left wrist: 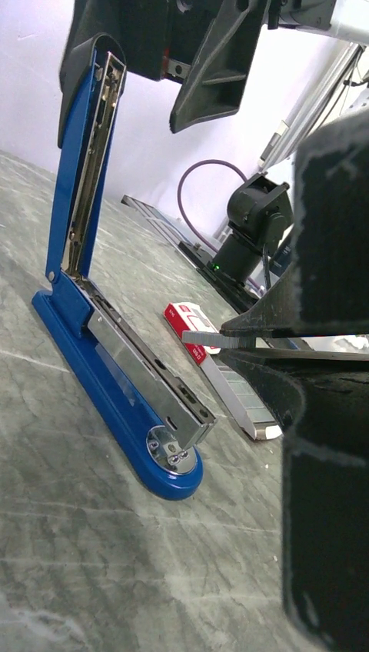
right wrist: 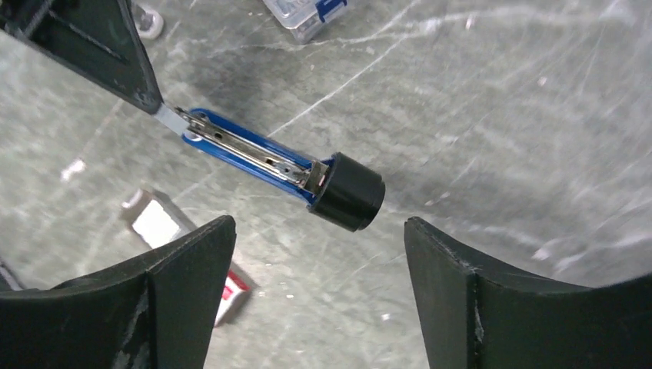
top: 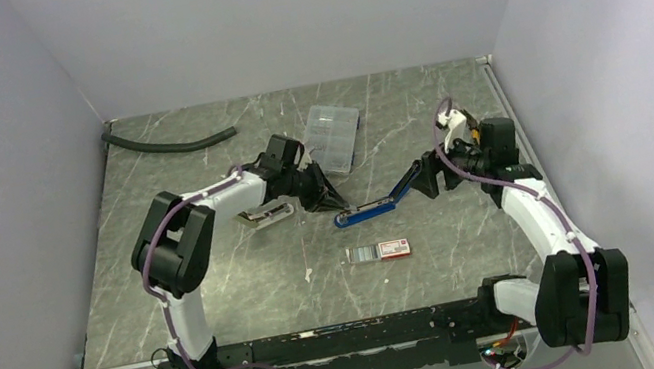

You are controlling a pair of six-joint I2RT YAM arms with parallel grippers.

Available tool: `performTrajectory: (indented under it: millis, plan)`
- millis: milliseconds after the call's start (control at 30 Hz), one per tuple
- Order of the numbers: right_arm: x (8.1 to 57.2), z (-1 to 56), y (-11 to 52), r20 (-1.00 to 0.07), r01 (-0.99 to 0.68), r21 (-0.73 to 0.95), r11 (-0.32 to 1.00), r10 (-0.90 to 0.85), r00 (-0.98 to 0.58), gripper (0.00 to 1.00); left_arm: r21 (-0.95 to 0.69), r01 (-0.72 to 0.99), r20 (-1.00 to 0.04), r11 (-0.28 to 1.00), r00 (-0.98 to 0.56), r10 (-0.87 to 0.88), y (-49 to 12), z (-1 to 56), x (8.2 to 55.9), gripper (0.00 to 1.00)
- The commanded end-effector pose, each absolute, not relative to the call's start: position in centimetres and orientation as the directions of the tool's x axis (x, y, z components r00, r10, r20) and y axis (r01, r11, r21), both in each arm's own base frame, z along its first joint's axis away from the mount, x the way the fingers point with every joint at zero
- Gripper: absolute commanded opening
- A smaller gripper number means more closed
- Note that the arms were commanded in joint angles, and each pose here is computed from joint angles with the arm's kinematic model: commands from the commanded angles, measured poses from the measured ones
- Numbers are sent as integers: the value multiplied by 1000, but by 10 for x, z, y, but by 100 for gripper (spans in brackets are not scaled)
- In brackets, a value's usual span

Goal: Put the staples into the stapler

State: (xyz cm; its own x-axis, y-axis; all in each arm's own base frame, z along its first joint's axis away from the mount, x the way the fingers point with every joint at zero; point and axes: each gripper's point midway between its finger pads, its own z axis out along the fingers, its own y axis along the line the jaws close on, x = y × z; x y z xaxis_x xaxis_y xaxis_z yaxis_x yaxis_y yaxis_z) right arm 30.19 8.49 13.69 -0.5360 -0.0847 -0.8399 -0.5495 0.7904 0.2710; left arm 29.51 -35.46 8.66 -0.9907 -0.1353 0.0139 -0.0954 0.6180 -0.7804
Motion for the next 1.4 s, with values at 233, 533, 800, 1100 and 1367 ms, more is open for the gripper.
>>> performTrajectory:
  millis: [233,533,800,1100,1367]
  plan:
    - [322,131,84,-823,-912,-121,391,-553,-128,98,-845,63,-126,532,-989,-83,-357,138,307,10]
    - [331,125,92,-820,-962,-105,250,-569,-59,93,-844,85,-153,530,-985,-85,-349,142,318,9]
    - [321,119,110,-783,-972,-160,169,-621,21,84,-839,65,-134,540,-987,-91,-347,132,319,9]
    - [313,117,120,-770,-976,-153,157,-638,18,62,-836,54,-127,546,-987,-97,-344,129,314,9]
    - [304,116,118,-761,-962,-146,229,-648,-39,53,-846,35,-103,533,-990,-98,-345,128,311,9]
